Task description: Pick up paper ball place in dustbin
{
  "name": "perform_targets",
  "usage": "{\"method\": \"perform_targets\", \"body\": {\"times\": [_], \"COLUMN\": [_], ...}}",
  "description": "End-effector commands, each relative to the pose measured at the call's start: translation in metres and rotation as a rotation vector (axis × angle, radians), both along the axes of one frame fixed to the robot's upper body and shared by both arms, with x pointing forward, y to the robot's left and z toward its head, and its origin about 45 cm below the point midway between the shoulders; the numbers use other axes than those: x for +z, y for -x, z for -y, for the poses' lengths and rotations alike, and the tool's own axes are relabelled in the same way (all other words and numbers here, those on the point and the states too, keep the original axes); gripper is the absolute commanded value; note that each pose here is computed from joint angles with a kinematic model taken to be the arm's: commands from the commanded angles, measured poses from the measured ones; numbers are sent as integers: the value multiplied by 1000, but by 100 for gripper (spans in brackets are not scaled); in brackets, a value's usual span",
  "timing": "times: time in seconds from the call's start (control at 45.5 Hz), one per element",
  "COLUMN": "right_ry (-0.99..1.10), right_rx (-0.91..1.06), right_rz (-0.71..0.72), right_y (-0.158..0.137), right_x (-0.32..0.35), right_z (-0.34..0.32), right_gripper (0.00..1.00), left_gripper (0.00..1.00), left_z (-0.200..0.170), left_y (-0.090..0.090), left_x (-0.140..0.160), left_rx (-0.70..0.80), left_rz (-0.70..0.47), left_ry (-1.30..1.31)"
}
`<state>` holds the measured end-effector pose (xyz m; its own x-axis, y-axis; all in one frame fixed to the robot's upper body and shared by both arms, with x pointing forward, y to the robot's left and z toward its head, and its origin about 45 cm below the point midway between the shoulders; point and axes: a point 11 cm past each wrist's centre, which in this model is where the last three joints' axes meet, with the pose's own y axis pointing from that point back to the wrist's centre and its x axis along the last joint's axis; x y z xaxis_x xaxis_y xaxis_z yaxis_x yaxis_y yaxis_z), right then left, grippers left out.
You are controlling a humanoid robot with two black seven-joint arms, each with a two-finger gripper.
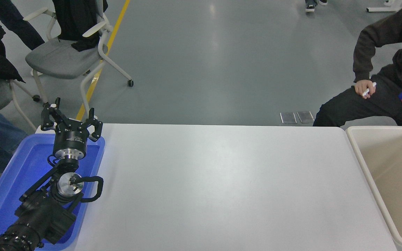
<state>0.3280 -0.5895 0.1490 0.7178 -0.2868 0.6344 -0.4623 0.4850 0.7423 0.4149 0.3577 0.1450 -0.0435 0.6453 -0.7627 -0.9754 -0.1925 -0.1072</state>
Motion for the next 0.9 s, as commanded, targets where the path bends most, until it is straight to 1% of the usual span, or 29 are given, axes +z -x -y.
{"method": "perform_targets", "body": {"times": [0.0,0.044,0.066,0.088,0.11,0.132,0.176,0.198,0.44,0.571,0.659,0.725,0.879], "right_ry": [-51,-53,-53,-56,-57,-63,-75,-80,-98,-118,-154,-195,-327], "right_rx": [-95,-98,-98,-100,-104,-110,-120,-126,-123,-124,-154,-175,-259], "right_rz": [94,99,99,102,106,112,122,122,132,166,206,258,384], "right_y": [22,23,24,23,24,23,22,23,18,4,-3,-16,-34], "right_x": [-61,-64,-65,-65,-66,-66,-66,-67,-66,-59,-56,-46,-29], "right_z": [-21,-22,-23,-23,-23,-24,-25,-26,-31,-38,-41,-46,-54], "right_gripper": [0,1,9,25,46,65,92,100,100,100,100,100,100], "left_gripper": [99,99,99,99,99,99,99,99,99,99,99,99,99], "left_z": [0,0,0,0,0,0,0,0,0,0,0,0,0], "left_y": [0,0,0,0,0,0,0,0,0,0,0,0,0], "left_x": [0,0,0,0,0,0,0,0,0,0,0,0,0], "left_rx": [0,0,0,0,0,0,0,0,0,0,1,0,0], "left_rz": [0,0,0,0,0,0,0,0,0,0,-1,0,0], "left_ry": [0,0,0,0,0,0,0,0,0,0,0,0,0]}}
